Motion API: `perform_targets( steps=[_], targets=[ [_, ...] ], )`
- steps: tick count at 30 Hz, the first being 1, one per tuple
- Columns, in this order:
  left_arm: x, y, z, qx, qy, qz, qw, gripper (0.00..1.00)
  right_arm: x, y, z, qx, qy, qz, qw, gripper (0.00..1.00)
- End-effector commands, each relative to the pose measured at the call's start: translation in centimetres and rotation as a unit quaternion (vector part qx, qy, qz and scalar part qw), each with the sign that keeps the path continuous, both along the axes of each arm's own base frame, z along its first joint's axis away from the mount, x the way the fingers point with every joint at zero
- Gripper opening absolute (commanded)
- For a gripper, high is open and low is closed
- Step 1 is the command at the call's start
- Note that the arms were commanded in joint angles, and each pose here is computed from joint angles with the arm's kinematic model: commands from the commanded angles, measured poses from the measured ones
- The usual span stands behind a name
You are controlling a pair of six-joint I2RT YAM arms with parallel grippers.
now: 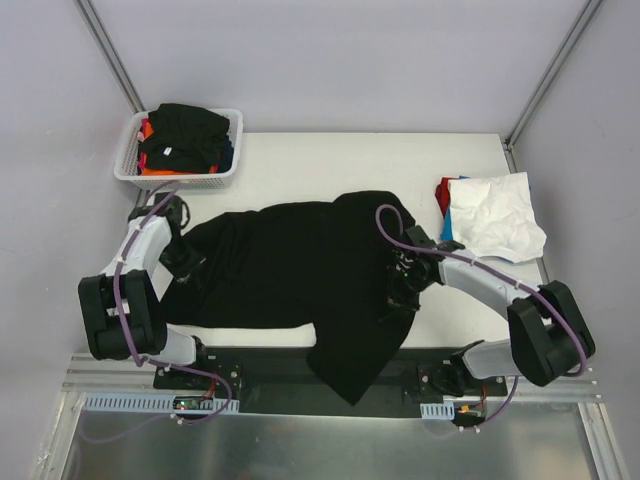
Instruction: Fold and stack the t-shirts
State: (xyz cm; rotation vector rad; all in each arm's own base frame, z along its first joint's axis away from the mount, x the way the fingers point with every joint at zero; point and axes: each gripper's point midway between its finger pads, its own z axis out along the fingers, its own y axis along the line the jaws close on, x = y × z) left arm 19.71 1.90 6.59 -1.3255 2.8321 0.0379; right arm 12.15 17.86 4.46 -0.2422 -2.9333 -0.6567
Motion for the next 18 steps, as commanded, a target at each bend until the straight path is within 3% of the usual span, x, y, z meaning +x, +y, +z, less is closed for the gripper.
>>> perform_targets(
  steps=[1, 7, 18],
  targets=[
    [1.6, -4.0, 0.6, -0.012, -0.012, -0.056, 0.998, 0.0, 2.5, 4.0, 2.8, 0.043, -0.049, 0.061, 0.996, 0.01],
    [3.0, -7.7, 0.5, -0.033, -0.02, -0.1, 0.994, 0.0, 2.9, 7.8, 1.4, 0.056, -0.032, 0.068, 0.996, 0.01],
    [1.4, -7.8, -4.7, -0.045, 0.031, -0.098, 0.994, 0.0, -0.1, 10.9, -1.5, 0.049, -0.005, 0.09, 0.995, 0.01]
  ],
)
